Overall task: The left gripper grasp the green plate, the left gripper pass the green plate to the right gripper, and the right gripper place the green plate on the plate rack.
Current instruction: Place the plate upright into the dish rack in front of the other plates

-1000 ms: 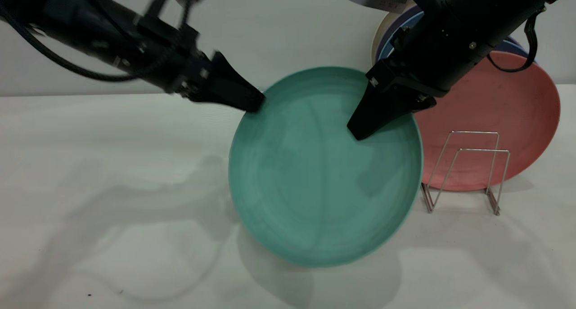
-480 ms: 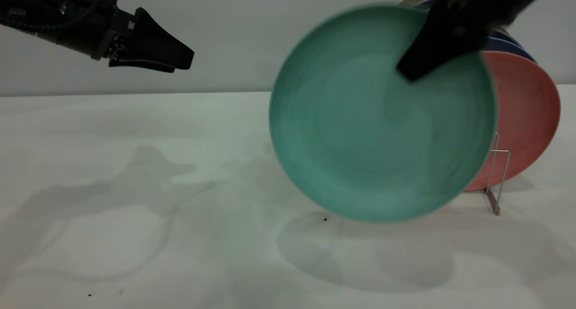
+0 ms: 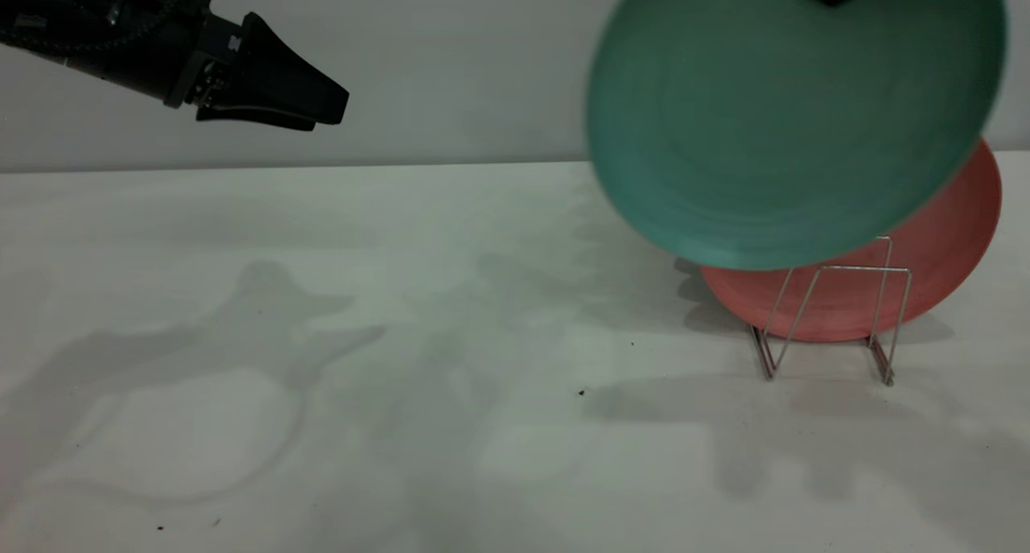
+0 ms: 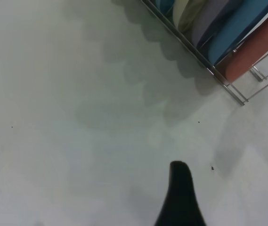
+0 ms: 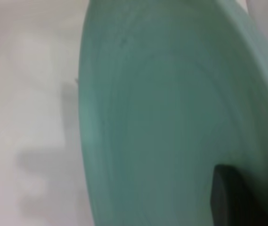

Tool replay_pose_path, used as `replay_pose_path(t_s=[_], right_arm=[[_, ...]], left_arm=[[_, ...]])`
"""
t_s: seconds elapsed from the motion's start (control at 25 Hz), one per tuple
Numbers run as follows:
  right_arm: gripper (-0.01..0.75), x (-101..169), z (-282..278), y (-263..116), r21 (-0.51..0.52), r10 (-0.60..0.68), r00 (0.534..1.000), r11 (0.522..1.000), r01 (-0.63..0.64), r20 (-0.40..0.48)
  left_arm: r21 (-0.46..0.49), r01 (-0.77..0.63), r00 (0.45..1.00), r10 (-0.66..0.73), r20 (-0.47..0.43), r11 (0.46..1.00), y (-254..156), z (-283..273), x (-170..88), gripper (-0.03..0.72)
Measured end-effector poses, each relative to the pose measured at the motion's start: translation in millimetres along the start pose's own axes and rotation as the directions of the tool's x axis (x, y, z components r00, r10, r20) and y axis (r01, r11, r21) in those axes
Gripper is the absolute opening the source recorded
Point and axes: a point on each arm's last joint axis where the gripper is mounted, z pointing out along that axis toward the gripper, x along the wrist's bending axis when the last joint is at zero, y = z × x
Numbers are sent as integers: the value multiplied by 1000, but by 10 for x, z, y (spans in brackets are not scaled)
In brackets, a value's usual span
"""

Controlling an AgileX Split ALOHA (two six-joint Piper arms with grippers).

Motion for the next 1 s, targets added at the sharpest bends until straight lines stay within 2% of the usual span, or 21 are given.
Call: replay_pose_path(t_s=[0.24, 0.44, 0.6, 1.0], right_arm=[[117, -133, 83, -91, 59, -5, 992, 998, -2, 126], [117, -177, 97, -300, 97, 45, 994, 994, -55, 103], [117, -236, 49, -445, 98, 112, 986, 987, -124, 120], [117, -231, 156, -481, 80, 133, 987, 987, -140, 93]], left_arm=[[2, 2, 1000, -2, 9, 1000, -2, 0, -8, 593], [3, 10, 1000, -10, 14, 1000, -2, 0, -13, 593], [4, 12, 1000, -13, 15, 1000, -3, 0, -14, 593], [5, 12, 1000, -12, 16, 1000, -4, 0, -14, 593]])
